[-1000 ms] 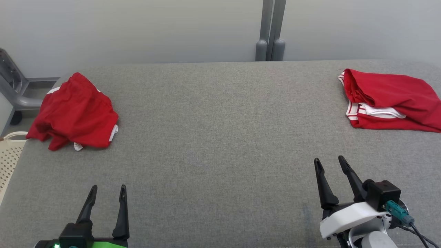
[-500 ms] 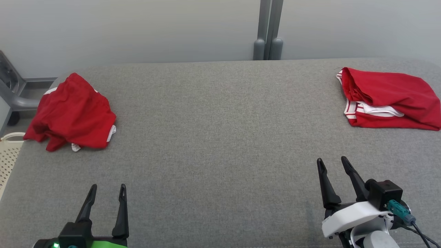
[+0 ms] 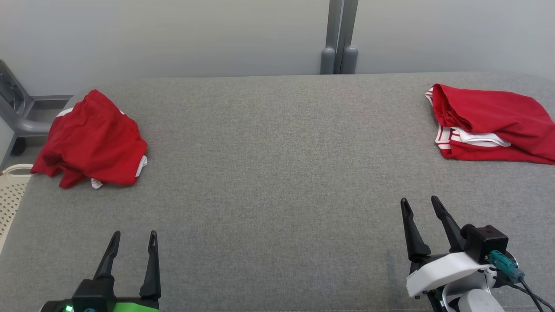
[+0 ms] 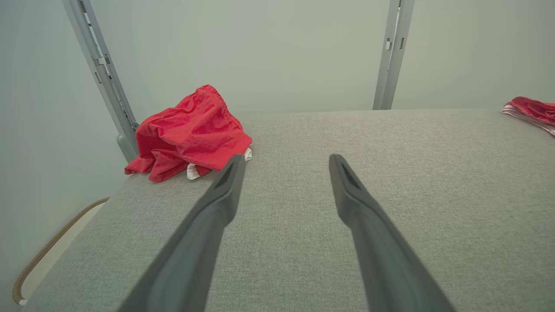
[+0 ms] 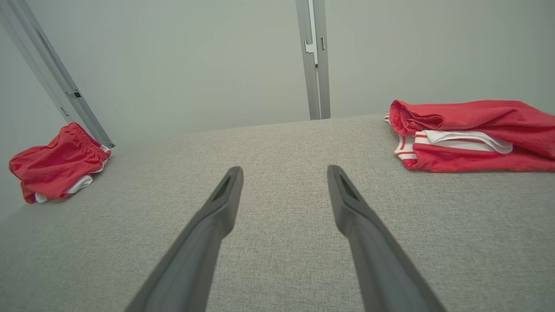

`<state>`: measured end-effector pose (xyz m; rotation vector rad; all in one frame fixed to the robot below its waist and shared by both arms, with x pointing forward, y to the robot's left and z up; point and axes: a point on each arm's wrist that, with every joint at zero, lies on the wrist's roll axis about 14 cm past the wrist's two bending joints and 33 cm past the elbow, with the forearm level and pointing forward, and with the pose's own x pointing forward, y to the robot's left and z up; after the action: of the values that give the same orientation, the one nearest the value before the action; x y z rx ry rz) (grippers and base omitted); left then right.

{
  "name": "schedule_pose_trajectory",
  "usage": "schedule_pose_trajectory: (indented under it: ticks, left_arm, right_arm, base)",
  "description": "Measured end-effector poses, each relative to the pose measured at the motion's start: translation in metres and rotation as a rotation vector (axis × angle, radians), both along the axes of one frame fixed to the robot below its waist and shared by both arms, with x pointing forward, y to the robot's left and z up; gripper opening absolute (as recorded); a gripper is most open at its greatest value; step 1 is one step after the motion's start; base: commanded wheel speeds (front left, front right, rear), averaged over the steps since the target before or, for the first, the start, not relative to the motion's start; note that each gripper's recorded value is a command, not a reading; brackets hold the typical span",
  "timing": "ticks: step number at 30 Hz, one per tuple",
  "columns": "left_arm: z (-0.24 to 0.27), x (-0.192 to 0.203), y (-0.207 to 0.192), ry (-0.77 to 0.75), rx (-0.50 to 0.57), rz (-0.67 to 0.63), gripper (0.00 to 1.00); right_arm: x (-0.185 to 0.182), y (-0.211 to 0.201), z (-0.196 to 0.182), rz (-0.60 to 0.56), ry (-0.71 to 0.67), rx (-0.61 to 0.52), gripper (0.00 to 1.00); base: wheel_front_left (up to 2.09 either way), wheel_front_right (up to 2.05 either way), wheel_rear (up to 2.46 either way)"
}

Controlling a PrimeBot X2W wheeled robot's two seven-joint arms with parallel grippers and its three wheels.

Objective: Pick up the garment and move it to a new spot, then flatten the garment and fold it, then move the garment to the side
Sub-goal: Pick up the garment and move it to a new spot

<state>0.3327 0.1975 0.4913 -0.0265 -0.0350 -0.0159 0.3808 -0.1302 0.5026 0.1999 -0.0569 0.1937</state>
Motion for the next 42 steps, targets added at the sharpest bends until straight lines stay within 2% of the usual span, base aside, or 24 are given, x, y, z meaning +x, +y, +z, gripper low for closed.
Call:
schedule_pose_trajectory:
  ticks: [11, 18, 42]
  left_arm:
    - [0.002, -0.009, 0.017, -0.008, 0.003, 0.064, 1.0]
    - [0.005, -0.025, 0.042, -0.018, -0.009, 0.156, 1.0]
    - [0.005, -0.121, 0.126, -0.024, -0.001, 0.513, 1.0]
  right_arm:
    - [0.003, 0.014, -0.003, 0.041, 0.009, 0.001, 1.0]
    - [0.007, 0.037, -0.004, 0.105, 0.016, 0.002, 1.0]
    - [0.007, 0.168, -0.003, 0.481, 0.021, 0.004, 1.0]
  base:
    - [0.0, 0.0, 0.0]
    - [0.0, 0.0, 0.0]
    - [0.0, 0.0, 0.0]
